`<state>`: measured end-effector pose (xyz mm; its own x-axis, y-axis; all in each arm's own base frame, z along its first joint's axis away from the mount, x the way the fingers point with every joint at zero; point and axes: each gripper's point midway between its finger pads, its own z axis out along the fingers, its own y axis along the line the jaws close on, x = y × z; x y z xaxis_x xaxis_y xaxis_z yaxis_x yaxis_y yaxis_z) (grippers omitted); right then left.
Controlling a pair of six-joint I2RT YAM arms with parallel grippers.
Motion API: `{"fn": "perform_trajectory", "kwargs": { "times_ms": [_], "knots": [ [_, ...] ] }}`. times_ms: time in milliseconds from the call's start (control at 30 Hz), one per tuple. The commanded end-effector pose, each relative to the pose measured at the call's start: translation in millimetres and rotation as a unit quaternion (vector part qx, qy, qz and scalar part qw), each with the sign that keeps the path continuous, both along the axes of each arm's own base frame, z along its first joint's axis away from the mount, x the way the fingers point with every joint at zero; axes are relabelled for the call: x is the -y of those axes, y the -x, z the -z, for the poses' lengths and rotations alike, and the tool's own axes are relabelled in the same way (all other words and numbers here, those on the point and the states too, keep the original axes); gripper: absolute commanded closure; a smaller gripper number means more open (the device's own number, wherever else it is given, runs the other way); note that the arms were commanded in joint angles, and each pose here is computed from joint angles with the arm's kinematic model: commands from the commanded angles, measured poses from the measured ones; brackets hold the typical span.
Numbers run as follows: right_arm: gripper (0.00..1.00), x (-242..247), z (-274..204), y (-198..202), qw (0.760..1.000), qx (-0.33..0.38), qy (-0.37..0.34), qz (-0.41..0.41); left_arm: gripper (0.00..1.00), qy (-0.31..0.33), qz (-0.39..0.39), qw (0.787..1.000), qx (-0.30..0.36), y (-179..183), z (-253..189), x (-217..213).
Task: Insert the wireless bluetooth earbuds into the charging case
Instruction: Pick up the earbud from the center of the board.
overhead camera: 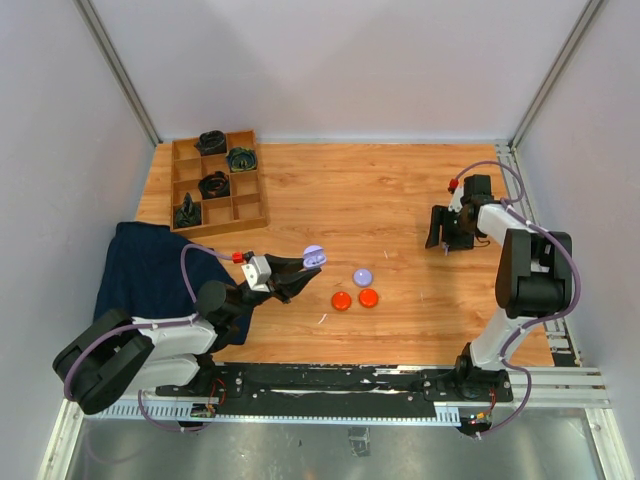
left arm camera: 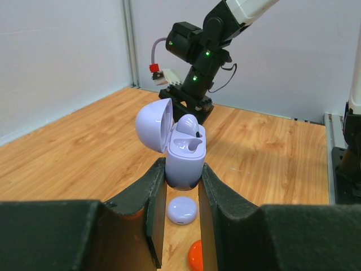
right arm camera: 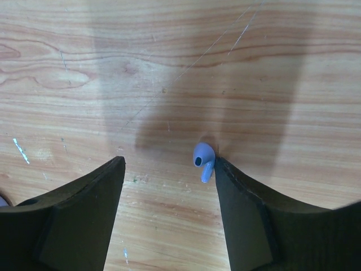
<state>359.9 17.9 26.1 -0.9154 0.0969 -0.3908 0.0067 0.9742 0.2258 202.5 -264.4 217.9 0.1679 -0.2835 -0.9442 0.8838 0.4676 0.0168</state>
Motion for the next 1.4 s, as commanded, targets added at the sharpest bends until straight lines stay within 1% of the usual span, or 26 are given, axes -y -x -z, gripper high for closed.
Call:
{"fn": "perform_trajectory", "kwargs": {
  "times_ms": [0,133,267,367,467,600,767,1100,1367],
  "knots": [
    [0.35,-12.2,5.3,25.8,0.999,-0.040,-0.014,-0.017,1.00,0.004,0.001,1.000,0.011,0.8,-4.2,-1.3],
    [0.36,-4.8,3.7,24.6,0.999,-0.034,0.010,-0.010,1.00,0.003,0.001,1.000,0.010,0.5,-3.6,-1.0],
    [0.39,5.6,-3.0,16.0,0.999,-0.013,0.037,0.004,1.00,0.003,0.001,1.000,0.010,0.6,-4.1,-1.2],
    [0.42,8.9,-6.2,9.3,0.999,-0.008,0.046,0.004,1.00,0.001,-0.002,1.000,0.010,-0.2,-4.0,-1.7],
    [0.46,10.2,-4.4,6.1,0.999,-0.012,0.048,0.004,1.00,-0.001,-0.004,1.000,0.010,-0.8,-3.4,-2.1],
    [0.54,14.7,-2.3,2.7,0.998,-0.017,0.062,0.003,1.00,-0.002,-0.005,1.000,0.009,-1.2,-2.9,-1.9],
    [0.60,17.7,3.8,0.3,0.997,-0.024,0.070,0.002,1.00,-0.005,-0.001,1.000,0.007,-1.4,-1.4,-0.2],
    [0.70,18.7,10.5,-4.6,0.996,-0.037,0.086,-0.006,1.00,-0.007,0.000,1.000,0.004,-1.7,-0.4,0.5],
    [0.75,21.4,13.3,-1.1,0.991,-0.057,0.116,-0.019,1.00,-0.009,0.000,1.000,0.003,-1.8,0.4,1.0]
  ]
}}
